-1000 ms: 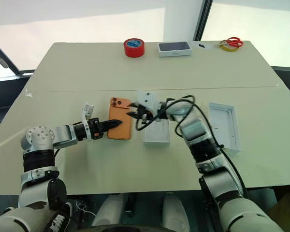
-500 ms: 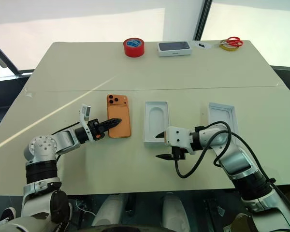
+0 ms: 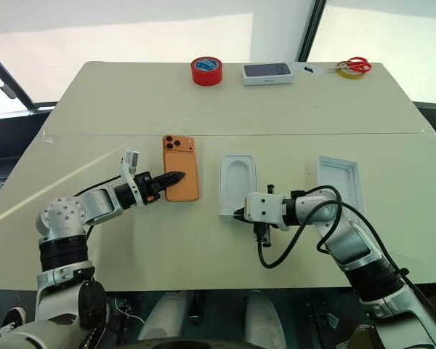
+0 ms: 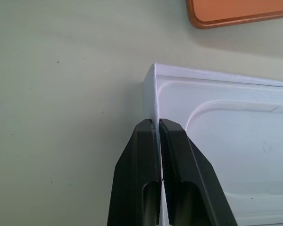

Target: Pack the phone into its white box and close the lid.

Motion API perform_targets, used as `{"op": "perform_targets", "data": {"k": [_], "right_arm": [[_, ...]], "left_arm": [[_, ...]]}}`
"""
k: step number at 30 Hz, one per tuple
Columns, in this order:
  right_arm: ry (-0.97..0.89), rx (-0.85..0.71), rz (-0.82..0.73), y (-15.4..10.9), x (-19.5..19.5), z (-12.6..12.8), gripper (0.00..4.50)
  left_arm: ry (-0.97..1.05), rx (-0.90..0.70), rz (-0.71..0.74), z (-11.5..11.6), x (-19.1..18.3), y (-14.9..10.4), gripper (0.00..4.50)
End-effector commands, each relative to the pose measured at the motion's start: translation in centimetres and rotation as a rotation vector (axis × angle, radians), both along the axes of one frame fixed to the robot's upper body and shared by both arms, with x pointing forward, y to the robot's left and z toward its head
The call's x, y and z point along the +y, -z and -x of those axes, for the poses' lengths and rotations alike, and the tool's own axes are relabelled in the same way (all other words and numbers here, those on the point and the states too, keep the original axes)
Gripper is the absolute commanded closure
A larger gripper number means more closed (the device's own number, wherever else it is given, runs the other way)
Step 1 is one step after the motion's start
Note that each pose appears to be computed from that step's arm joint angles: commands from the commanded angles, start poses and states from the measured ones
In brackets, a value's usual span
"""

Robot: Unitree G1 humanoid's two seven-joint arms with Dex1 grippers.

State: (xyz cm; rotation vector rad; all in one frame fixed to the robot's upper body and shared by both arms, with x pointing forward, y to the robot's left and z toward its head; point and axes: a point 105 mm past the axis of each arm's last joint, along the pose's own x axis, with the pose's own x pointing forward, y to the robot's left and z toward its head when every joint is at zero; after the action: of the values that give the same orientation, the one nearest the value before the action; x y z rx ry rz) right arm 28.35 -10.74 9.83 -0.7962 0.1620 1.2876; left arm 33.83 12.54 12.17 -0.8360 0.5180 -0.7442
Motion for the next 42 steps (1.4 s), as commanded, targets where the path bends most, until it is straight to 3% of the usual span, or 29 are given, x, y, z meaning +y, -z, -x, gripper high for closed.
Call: {"op": "perform_targets", "data": {"k": [1, 6, 10, 11, 13, 17, 20, 25, 29, 31, 32, 37, 38, 42], "right_arm": [[-0.022, -0.028, -0.075, -1.8, 1.8, -0.4, 4.44], [-0.031, -0.084, -0.061, -2.0, 4.1, -1.9, 4.44], [-0.026, -0.091, -0.053, -1.9, 5.0, -2.5, 4.44], [-0.019, -0.035, -0.097, -2.3, 5.3, -2.2, 3.95], [-0.035, 0.016, -0.142, -2.9, 5.7, -1.6, 3.48], [-0.078, 0.048, -0.200, -4.6, 5.1, -0.1, 1.53], [-0.040, 0.039, -0.175, -4.8, 3.1, -0.5, 0.06], [0.104, -0.043, -0.013, -4.1, -2.8, -3.2, 0.06], [0.153, -0.073, -0.014, -4.6, -4.0, -4.5, 0.06], [0.160, -0.093, -0.008, -4.7, -4.2, -4.8, 0.00], [0.160, -0.101, -0.007, -4.7, -4.2, -4.9, 0.00], [0.166, -0.122, -0.028, -5.1, -4.1, -5.7, 0.00], [0.171, -0.129, -0.028, -5.1, -4.1, -5.9, 0.00], [0.168, -0.137, -0.041, -5.2, -3.7, -6.4, 0.00]], "left_arm": [[-0.001, -0.101, 0.076, -0.7, -0.4, -3.8, 4.50], [0.003, -0.113, 0.161, -1.8, -1.2, -6.5, 4.50], [0.019, -0.100, 0.161, -2.0, -1.7, -6.7, 4.50], [0.021, -0.089, 0.150, -2.0, -1.8, -6.4, 4.50], [0.028, -0.064, 0.133, -1.9, -2.0, -5.8, 4.50], [0.068, -0.020, 0.097, -1.2, -3.2, -4.1, 4.50], [0.080, 0.002, 0.077, -0.9, -3.7, -3.2, 4.50], [0.091, 0.043, 0.043, -0.8, -5.0, -1.4, 4.50], [0.129, 0.059, -0.005, -0.8, -6.3, -0.5, 4.50], [0.148, 0.086, 0.020, -0.7, -6.6, -0.4, 3.53], [0.145, 0.095, 0.019, -0.8, -6.6, -0.4, 3.27], [0.134, 0.113, -0.068, -1.0, -6.4, -0.1, 0.80], [0.143, 0.109, -0.100, -0.9, -6.4, -0.1, 0.48], [0.171, 0.096, -0.170, -0.4, -6.0, -0.5, 0.48]]}}
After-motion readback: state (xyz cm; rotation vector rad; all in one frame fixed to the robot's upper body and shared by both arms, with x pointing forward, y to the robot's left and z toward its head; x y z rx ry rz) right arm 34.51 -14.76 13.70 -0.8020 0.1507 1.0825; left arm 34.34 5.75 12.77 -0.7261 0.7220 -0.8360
